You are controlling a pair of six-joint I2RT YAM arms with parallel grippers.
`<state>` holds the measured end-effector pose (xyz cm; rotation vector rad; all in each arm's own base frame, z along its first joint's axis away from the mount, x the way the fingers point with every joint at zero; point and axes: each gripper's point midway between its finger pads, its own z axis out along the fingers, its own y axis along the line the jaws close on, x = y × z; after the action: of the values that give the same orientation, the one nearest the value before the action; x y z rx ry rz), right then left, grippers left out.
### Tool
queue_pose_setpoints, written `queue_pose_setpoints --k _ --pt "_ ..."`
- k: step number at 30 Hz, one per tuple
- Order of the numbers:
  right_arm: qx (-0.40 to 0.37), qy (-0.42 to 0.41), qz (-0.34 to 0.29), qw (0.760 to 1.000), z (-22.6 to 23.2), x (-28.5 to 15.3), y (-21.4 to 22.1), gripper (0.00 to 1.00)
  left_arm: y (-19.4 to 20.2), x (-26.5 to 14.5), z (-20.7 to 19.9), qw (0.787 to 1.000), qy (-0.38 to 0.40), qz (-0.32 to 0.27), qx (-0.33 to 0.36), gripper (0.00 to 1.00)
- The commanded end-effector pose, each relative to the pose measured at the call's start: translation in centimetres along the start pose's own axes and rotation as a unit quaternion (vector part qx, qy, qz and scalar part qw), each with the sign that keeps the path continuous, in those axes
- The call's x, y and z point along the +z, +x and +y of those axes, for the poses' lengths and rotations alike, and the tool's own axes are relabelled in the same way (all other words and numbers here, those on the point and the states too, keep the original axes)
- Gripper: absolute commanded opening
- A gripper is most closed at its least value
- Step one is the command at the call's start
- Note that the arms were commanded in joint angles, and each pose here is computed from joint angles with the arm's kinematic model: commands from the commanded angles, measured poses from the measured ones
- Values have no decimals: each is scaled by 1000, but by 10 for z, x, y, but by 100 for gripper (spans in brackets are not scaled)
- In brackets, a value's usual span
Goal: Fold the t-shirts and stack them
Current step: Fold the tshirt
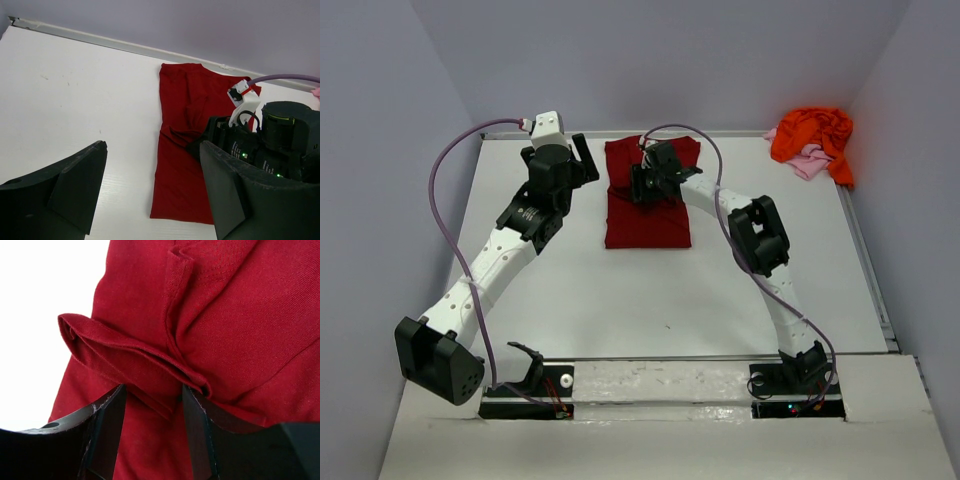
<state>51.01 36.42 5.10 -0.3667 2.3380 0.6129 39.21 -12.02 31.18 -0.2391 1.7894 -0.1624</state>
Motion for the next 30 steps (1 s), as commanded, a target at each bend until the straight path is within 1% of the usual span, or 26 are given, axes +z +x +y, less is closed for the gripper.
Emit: queue_pose_setpoints --k 1,5,12,18,23,30 --pt "-16 6 -27 999 5 -20 -26 54 -19 -5 -3 999 9 -31 -13 84" --pt "-42 18 -53 998 6 -42 -47 54 -18 -4 -4 999 11 -29 -14 84" --pt "-50 8 -64 997 16 -66 -58 54 -17 -4 -4 999 12 -28 -13 84" --pt "-44 -10 -35 998 21 -59 -33 55 -17 -4 -4 999 12 -27 -12 84" --pt "-34 -9 -6 999 13 -44 -6 54 -15 -3 -5 1000 15 -24 -12 84" --pt "-24 -9 10 1000 7 -33 15 54 -15 -3 -6 1000 15 -24 -12 84"
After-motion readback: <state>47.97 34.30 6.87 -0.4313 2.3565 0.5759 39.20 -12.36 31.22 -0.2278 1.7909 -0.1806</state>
